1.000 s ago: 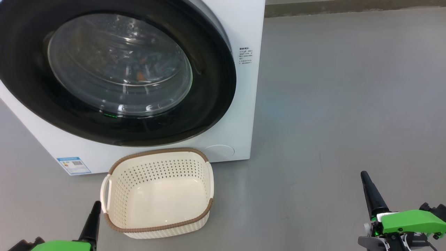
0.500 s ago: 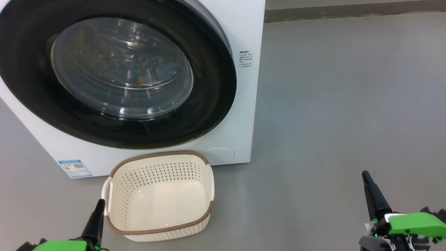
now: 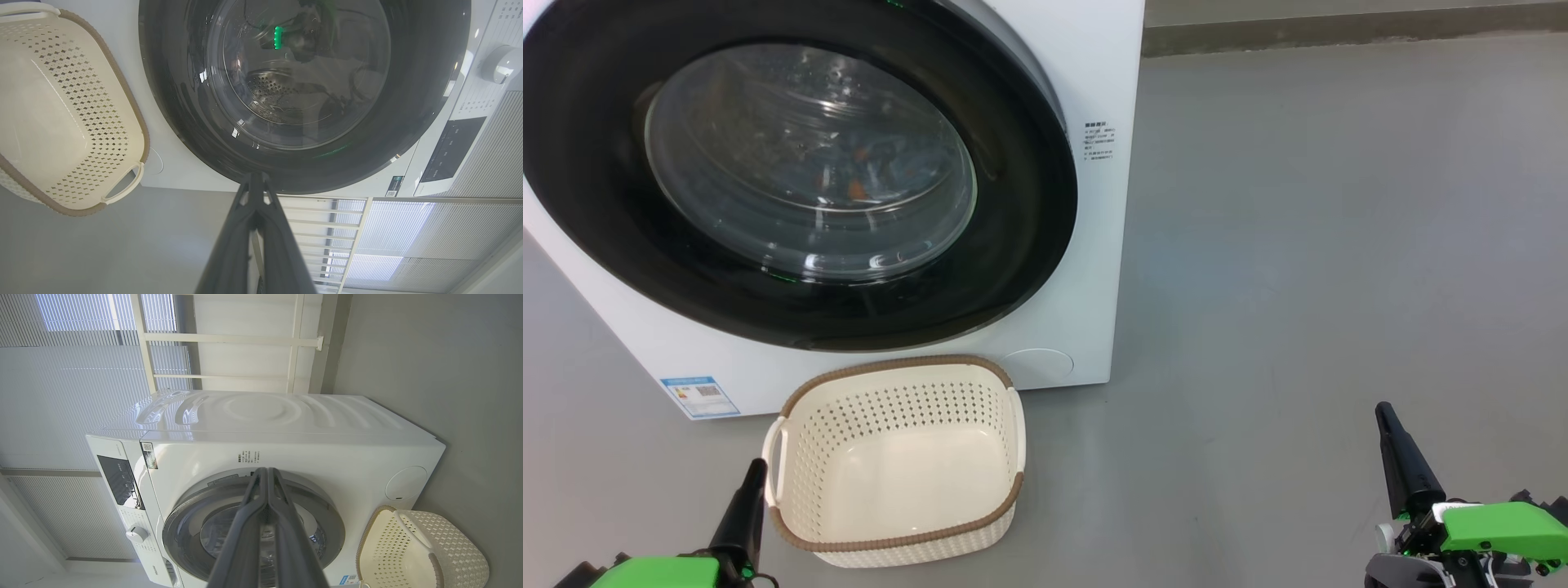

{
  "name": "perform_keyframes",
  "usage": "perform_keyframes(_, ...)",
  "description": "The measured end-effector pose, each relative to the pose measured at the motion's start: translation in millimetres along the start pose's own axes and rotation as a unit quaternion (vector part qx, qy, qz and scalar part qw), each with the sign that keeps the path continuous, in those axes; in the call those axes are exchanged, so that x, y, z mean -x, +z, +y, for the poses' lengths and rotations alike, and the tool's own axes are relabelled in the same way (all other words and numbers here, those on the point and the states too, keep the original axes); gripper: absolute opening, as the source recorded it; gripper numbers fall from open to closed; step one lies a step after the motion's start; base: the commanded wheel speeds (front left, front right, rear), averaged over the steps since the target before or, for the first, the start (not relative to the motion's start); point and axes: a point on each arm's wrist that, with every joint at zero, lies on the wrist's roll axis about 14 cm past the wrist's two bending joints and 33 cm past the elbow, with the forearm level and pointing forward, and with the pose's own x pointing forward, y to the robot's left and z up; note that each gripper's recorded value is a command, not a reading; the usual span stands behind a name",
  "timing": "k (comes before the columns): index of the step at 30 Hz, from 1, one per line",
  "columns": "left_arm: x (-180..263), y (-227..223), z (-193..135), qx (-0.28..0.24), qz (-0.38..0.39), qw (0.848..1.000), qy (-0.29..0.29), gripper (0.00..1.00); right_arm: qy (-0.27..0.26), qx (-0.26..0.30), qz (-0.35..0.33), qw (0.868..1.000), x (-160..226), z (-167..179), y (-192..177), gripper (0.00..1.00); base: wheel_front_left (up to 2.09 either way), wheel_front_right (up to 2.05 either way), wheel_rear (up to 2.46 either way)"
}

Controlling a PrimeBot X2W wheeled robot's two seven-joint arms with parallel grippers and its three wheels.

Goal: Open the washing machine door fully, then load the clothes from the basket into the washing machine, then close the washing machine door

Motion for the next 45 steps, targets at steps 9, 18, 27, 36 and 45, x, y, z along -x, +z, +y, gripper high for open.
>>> perform_keyframes(9, 0.0, 0.2, 0.0, 0.000, 0.000, 1.000, 0.000, 0.00, 0.000, 0.000, 0.000, 1.000, 0.0, 0.0, -0.1, 0.00, 0.00, 0.00, 0.00)
perform_keyframes(18, 0.0, 0.3, 0.0, 0.001, -0.001, 1.000, 0.000, 0.00, 0.000, 0.000, 0.000, 1.000, 0.0, 0.0, -0.1, 0.00, 0.00, 0.00, 0.00)
perform_keyframes(27, 0.0, 0.2, 0.0, 0.001, -0.001, 1.000, 0.000, 0.00, 0.000, 0.000, 0.000, 1.000, 0.0, 0.0, 0.0, 0.00, 0.00, 0.00, 0.00)
perform_keyframes(36, 0.1, -0.6, 0.0, 0.001, 0.002, 1.000, 0.000, 0.00, 0.000, 0.000, 0.000, 1.000, 0.0, 0.0, -0.1, 0.00, 0.00, 0.00, 0.00)
perform_keyframes(45, 0.1, -0.4, 0.0, 0.002, 0.002, 1.000, 0.000, 0.00, 0.000, 0.000, 0.000, 1.000, 0.0, 0.0, -0.1, 0.00, 0.00, 0.00, 0.00)
